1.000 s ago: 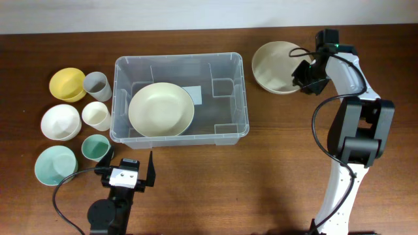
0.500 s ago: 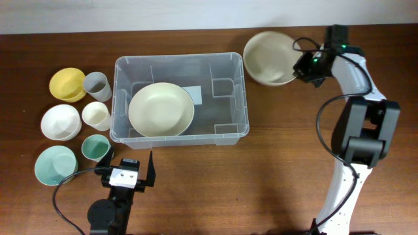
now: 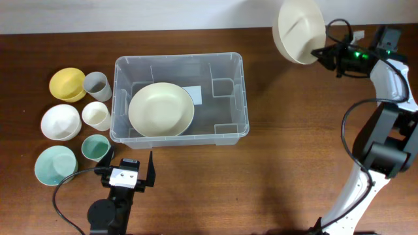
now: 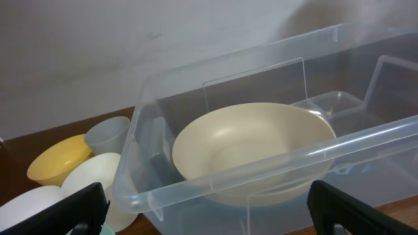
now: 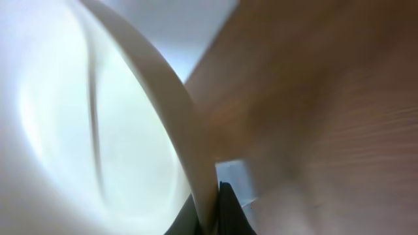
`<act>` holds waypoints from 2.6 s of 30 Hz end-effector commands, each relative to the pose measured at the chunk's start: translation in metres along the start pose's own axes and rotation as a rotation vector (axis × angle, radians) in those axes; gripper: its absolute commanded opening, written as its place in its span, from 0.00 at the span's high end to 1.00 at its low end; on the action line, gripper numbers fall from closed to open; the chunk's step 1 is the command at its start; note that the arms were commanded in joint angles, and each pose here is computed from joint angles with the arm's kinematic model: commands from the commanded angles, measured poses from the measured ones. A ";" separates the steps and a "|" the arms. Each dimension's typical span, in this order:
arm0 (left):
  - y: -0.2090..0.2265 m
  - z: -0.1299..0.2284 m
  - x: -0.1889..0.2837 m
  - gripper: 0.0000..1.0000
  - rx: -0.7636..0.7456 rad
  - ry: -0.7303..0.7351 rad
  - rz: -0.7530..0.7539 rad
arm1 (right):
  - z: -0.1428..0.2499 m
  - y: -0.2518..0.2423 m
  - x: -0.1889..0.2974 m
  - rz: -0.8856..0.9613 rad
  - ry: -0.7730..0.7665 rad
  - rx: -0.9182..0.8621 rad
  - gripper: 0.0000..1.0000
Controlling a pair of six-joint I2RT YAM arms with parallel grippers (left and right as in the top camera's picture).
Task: Pack container
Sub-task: 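Lift the cream bowl with the right gripper over the container, then lower the cream bowl onto the stacked bowl and open the right gripper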
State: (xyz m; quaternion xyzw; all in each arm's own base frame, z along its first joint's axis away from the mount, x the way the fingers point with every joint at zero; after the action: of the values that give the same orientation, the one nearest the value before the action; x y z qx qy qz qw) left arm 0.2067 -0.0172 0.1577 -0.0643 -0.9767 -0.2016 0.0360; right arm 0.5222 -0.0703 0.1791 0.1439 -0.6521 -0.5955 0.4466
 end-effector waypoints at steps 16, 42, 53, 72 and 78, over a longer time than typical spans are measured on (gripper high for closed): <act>0.000 0.002 0.000 0.00 -0.004 0.004 0.000 | 0.281 0.106 -0.122 0.449 0.133 0.614 0.96; 0.000 0.002 0.000 0.00 -0.004 0.004 0.000 | 0.304 0.008 -0.231 0.577 0.300 0.511 0.96; 0.000 0.002 0.000 0.00 -0.004 0.004 0.000 | 0.318 0.001 -0.238 0.572 0.349 0.508 0.96; 0.000 0.002 0.000 0.00 -0.004 0.004 0.000 | 0.323 0.001 -0.239 0.578 0.352 0.493 0.52; 0.000 0.002 0.000 0.00 -0.004 0.004 0.000 | 0.322 0.000 -0.239 0.582 0.346 0.498 0.40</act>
State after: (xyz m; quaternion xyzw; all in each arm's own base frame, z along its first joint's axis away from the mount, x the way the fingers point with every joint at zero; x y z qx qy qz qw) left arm 0.2067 -0.0172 0.1577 -0.0643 -0.9767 -0.2016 0.0360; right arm 0.4150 0.3077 0.1163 0.1530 -0.7056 -0.2370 0.6501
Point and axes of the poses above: each gripper's point midway between its finger pads, its own x axis back along the fingers, its own y axis along the line the jaws close on, z = x × y, the point moved 4 cm from there along x, back along the fingers, and after that the axes turned 11 degrees about -x, right-handed, at the moved point
